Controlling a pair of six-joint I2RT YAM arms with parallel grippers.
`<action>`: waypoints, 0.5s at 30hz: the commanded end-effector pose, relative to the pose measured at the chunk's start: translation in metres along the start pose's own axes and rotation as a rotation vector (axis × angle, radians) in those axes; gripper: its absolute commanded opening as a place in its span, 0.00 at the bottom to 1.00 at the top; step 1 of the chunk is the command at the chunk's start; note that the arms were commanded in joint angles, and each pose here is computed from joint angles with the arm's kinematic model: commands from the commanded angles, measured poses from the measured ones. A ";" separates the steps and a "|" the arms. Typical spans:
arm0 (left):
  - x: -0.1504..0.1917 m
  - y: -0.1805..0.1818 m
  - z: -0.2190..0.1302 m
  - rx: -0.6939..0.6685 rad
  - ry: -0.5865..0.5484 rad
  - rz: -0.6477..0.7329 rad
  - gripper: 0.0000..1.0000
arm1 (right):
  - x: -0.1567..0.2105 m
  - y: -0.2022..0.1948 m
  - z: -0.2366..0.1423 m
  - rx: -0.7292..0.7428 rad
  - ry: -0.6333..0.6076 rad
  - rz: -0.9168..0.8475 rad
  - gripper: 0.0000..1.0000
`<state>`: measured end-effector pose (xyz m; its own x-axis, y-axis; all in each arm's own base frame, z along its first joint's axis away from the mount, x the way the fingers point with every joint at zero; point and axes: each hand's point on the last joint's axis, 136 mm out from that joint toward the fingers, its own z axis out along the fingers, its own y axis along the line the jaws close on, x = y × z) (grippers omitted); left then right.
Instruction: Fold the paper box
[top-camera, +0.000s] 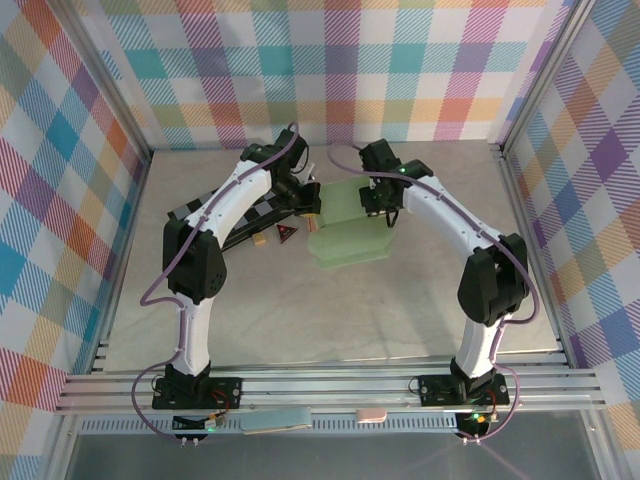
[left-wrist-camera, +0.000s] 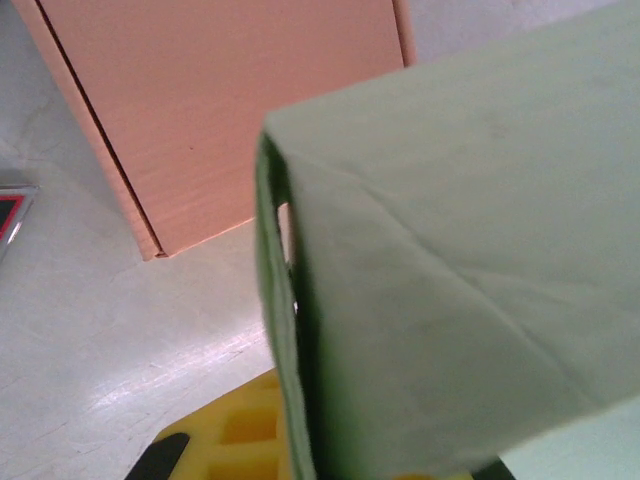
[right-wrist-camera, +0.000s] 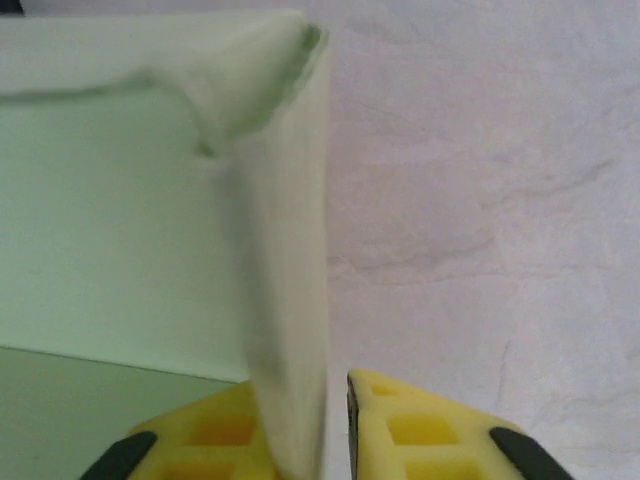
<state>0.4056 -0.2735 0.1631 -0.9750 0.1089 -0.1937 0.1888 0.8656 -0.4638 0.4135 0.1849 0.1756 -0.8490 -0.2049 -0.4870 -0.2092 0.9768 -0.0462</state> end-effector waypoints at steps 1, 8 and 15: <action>0.001 -0.016 -0.014 0.040 -0.009 0.034 0.00 | -0.014 0.002 -0.016 -0.093 -0.028 0.007 0.29; 0.000 -0.017 -0.013 0.044 -0.009 0.032 0.00 | -0.016 -0.006 0.001 -0.028 0.007 -0.021 0.26; 0.000 -0.018 -0.013 0.043 -0.012 0.033 0.00 | -0.023 -0.024 0.010 0.192 0.029 -0.082 0.03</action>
<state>0.4071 -0.2772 0.1677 -0.9724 0.1104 -0.2057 0.1982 0.8559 -0.4776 0.4380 0.1853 0.1752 -0.8482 -0.2511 -0.4664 -0.2290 0.9678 -0.1047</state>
